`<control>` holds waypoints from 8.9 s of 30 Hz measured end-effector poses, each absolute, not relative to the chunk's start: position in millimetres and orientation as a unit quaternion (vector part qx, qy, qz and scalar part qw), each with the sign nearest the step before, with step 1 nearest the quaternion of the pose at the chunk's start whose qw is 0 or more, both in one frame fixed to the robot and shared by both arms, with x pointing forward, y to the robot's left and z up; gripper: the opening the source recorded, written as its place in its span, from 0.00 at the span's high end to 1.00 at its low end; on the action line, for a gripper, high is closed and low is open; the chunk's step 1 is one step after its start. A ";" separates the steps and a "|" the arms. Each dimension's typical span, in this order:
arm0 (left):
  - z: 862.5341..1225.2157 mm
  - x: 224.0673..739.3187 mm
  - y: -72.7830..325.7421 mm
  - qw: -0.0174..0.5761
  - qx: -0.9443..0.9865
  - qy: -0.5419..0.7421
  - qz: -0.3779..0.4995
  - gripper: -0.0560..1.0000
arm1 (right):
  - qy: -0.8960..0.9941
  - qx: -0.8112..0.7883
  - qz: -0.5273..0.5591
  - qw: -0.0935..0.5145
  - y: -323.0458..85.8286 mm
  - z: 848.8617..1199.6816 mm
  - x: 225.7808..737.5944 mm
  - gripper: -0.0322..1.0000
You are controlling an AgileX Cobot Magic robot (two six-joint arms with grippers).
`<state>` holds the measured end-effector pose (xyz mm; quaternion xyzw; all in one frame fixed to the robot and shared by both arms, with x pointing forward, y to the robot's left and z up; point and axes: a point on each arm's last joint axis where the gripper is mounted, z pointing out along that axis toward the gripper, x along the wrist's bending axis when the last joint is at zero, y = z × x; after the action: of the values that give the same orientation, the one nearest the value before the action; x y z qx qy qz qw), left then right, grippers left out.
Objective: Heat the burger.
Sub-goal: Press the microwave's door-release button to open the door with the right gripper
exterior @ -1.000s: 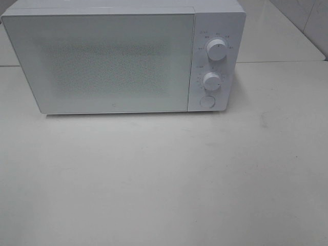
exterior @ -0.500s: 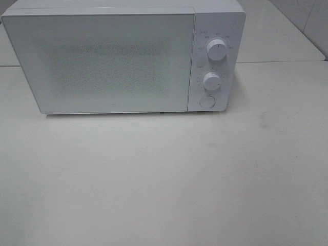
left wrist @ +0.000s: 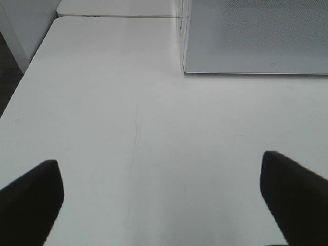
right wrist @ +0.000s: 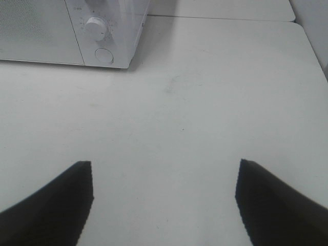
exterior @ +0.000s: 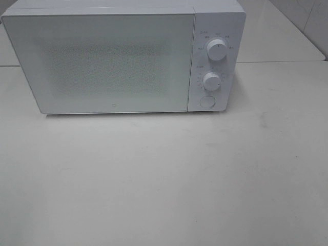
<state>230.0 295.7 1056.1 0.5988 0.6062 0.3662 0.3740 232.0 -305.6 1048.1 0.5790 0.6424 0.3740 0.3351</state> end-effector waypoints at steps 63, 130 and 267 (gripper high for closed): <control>1056.1 230.0 295.7 0.374 0.599 0.606 0.366 0.03 | 0.613 0.508 0.470 0.383 -260.1 1037.3 443.3 0.24; 1056.1 230.0 295.7 0.374 0.599 0.606 0.366 0.03 | 0.576 0.537 0.428 0.444 -156.9 919.5 454.1 0.24; 1056.1 230.0 295.7 0.374 0.599 0.606 0.366 0.03 | -0.021 0.854 0.520 0.004 -139.3 846.3 575.8 0.96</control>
<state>230.0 295.7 1056.1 0.5988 0.6062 0.3662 0.3740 575.8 -139.3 846.3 0.8539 -0.0211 0.5199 0.0041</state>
